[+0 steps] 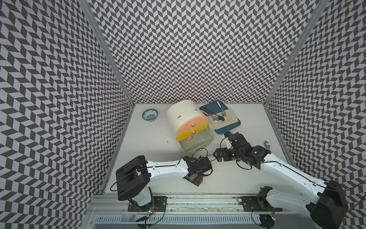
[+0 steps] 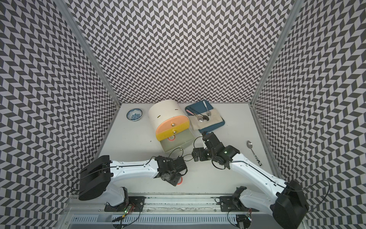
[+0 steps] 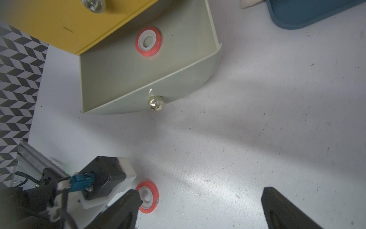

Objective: Place the transparent tape into the drawer according to color
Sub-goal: Pick up the tape at the center of the board.

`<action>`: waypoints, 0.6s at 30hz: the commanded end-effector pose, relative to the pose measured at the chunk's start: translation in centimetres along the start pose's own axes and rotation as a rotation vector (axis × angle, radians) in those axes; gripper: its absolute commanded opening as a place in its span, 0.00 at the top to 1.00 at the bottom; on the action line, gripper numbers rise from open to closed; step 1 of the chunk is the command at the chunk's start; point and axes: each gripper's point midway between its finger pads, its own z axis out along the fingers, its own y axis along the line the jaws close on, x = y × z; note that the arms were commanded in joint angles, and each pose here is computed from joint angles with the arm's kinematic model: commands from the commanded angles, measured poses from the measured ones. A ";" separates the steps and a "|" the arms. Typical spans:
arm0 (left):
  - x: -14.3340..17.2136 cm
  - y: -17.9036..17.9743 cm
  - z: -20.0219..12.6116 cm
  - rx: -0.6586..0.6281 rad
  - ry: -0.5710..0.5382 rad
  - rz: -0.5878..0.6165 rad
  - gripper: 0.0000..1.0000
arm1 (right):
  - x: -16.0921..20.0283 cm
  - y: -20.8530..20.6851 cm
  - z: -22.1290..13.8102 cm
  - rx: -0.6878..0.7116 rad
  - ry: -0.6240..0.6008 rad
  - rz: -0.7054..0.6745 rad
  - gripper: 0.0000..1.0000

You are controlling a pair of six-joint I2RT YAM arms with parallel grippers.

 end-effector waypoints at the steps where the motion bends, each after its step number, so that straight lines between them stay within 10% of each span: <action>1: -1.0 -0.5 -0.3 -0.004 -0.031 -0.002 0.50 | -1.2 0.7 -0.5 -0.047 -0.059 0.008 0.00; 18: 0.0 -1.6 2.3 0.029 0.048 0.033 0.70 | -1.2 0.1 -0.3 -0.054 -0.052 0.013 0.01</action>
